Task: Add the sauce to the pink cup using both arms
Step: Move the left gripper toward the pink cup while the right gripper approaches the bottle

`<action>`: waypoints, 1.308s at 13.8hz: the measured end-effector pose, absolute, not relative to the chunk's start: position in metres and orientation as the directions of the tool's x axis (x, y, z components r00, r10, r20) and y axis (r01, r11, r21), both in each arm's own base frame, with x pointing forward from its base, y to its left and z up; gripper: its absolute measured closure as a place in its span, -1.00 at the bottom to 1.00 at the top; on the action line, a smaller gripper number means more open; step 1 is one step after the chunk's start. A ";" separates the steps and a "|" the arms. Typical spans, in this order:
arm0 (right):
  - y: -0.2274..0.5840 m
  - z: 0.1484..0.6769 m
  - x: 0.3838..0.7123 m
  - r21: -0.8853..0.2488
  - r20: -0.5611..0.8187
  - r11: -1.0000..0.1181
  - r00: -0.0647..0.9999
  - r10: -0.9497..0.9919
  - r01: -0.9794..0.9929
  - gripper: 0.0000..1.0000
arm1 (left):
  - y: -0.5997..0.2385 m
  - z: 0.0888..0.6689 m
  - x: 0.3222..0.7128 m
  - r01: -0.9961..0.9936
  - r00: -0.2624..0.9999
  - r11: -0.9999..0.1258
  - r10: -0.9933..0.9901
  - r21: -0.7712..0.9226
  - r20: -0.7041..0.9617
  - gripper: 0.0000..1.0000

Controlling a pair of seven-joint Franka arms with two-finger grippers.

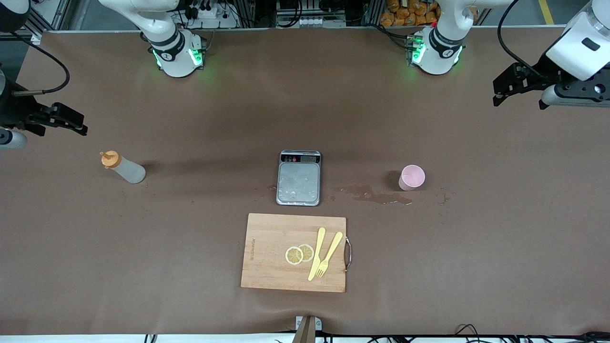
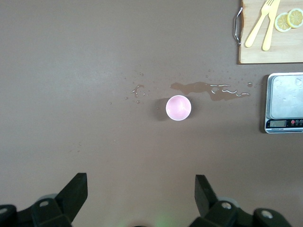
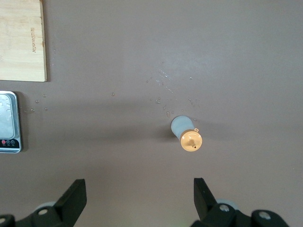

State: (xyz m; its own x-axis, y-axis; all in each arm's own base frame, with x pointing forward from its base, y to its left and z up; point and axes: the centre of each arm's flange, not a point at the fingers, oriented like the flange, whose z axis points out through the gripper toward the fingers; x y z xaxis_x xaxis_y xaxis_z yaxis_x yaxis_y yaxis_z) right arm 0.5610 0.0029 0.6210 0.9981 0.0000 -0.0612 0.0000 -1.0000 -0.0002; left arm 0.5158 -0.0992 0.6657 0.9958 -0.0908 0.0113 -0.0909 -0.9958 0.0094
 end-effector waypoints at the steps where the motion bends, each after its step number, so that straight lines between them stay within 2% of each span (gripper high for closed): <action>1: 0.002 0.621 0.561 0.000 -0.061 -1.000 0.998 -0.002 -0.002 -1.00 | -0.099 0.666 0.516 -0.091 0.996 -0.996 -0.091 0.009 0.011 -1.00; 6: -0.007 0.620 0.561 0.001 -0.063 -1.000 0.998 -0.018 -0.017 -1.00 | -0.099 0.663 0.517 -0.091 0.996 -0.996 -0.091 0.009 0.005 -1.00; 18: -0.124 0.572 0.573 -0.004 -0.122 -0.977 0.969 -0.213 -0.215 -1.00 | -0.102 0.644 0.527 -0.092 0.995 -0.996 -0.092 0.007 -0.034 -1.00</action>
State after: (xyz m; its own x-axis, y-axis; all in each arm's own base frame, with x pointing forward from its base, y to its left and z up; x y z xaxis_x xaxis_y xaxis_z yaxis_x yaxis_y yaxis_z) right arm 0.5729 -0.1239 0.5721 0.9694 -0.2127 -0.1221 -0.2148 -0.9766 -0.0040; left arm 0.5273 -0.1017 0.6443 0.9951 -0.0924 -0.0337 -0.0922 -0.9957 0.0067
